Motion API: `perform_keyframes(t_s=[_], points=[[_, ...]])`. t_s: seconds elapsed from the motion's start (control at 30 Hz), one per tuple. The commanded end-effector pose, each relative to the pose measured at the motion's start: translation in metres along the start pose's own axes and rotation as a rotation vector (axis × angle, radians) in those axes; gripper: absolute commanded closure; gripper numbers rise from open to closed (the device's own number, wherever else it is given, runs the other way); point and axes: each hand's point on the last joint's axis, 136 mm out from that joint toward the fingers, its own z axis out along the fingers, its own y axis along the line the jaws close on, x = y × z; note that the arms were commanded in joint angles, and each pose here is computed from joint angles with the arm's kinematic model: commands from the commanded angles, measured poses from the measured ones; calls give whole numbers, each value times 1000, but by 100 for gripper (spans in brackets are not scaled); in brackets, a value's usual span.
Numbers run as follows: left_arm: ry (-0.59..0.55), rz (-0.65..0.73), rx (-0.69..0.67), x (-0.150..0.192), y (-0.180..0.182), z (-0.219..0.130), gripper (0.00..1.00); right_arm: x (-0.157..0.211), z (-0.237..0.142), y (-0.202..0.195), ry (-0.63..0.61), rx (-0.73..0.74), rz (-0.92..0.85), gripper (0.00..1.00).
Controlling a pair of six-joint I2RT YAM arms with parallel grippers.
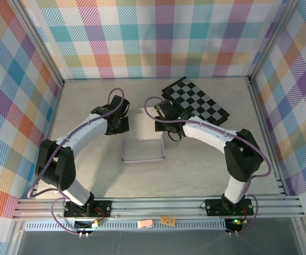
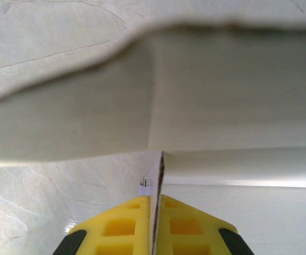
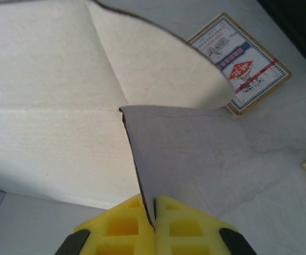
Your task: Fold the paper box
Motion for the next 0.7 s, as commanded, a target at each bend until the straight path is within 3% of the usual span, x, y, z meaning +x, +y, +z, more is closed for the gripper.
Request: perform_keyframes(t_s=[0.0, 0.3, 0.67], points=[[-79, -88, 12, -25, -10, -6, 100, -7, 4, -2, -20, 79, 110, 100], [-80, -78, 4, -36, -22, 0, 100, -5, 8, -1, -15, 205, 128, 100], [-139, -83, 71, -42, -36, 0, 100, -5, 7, 5, -55, 184, 153, 100]])
